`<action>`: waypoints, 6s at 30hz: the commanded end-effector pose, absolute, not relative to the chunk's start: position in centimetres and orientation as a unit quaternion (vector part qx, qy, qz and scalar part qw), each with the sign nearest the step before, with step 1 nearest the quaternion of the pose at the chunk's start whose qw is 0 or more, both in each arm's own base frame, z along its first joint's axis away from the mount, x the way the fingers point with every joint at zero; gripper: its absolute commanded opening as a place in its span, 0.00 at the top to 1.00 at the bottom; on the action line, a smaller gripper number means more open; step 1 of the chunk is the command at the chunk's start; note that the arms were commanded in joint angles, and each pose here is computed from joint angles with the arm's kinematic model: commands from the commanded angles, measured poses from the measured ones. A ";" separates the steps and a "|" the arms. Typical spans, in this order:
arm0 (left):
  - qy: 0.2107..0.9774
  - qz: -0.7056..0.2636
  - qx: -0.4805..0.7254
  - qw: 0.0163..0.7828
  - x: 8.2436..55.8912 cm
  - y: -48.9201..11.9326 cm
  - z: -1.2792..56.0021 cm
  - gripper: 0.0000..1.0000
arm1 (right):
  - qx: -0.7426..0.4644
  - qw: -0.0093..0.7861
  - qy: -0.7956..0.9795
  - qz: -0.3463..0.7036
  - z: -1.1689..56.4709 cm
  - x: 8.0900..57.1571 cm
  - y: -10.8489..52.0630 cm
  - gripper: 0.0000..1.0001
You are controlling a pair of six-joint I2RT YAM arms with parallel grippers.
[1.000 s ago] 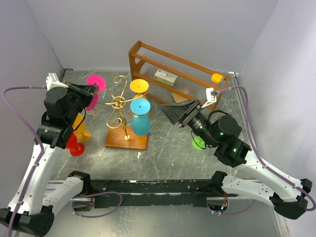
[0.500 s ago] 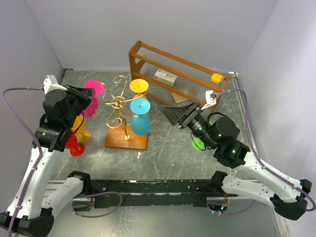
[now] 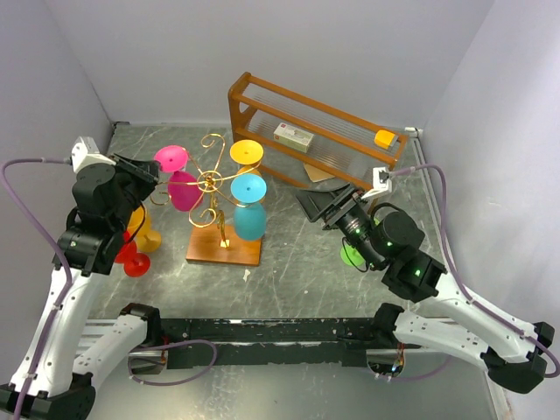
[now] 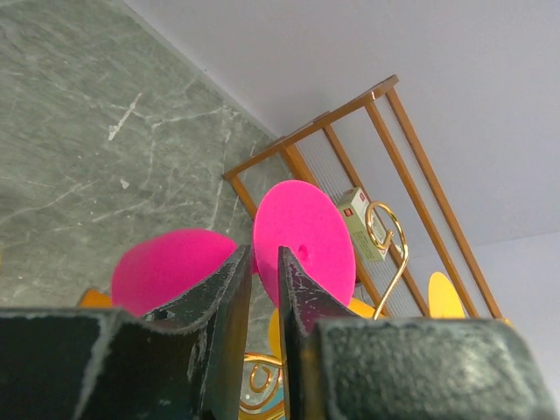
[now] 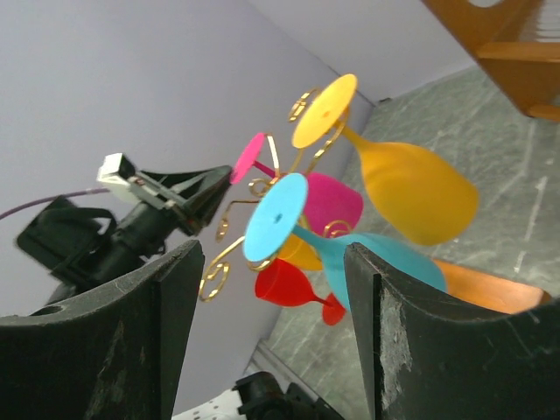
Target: Place the wine glass upside down on the wine glass rack
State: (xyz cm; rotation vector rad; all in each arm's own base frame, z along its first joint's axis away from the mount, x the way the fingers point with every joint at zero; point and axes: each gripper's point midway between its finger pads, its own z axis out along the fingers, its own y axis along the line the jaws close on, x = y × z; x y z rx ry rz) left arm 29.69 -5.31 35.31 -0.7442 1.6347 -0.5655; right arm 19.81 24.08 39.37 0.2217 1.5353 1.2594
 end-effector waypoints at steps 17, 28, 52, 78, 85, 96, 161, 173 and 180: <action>0.672 -0.154 -0.095 0.718 21.2 -3.5 42.3 0.26 | 0.172 0.598 0.783 -0.015 27.1 22.6 7.6 0.42; 0.651 -0.235 0.045 0.720 18.4 -8.1 44.4 0.17 | 0.160 0.546 0.807 -0.156 22.3 23.0 7.2 0.33; 0.618 -0.281 0.080 0.730 15.8 -9.5 46.7 0.17 | 0.090 0.447 0.889 -0.026 16.0 26.7 8.1 0.69; 0.575 -0.411 0.174 0.685 13.9 -14.6 48.6 0.13 | 0.094 0.565 0.807 0.144 29.8 24.9 9.8 1.00; 0.550 -0.515 0.194 0.627 13.2 -17.1 49.0 0.10 | 0.114 0.649 0.714 0.238 38.7 22.6 9.2 1.00; 0.523 -0.638 0.178 0.536 14.1 -19.2 49.4 0.22 | 0.122 0.688 0.639 0.323 42.5 20.7 9.4 1.00; 0.577 -0.641 -0.105 0.495 22.1 -36.2 46.8 0.42 | 0.034 0.653 0.437 0.617 49.2 15.6 15.7 1.00; 0.539 -0.656 -0.116 0.515 21.7 -34.3 49.0 0.47 | -0.015 0.627 0.454 0.633 48.2 14.6 17.4 1.00; 0.535 -0.655 -0.105 0.523 21.8 -34.8 49.4 0.50 | -0.101 0.597 0.478 0.636 47.9 13.3 19.8 1.00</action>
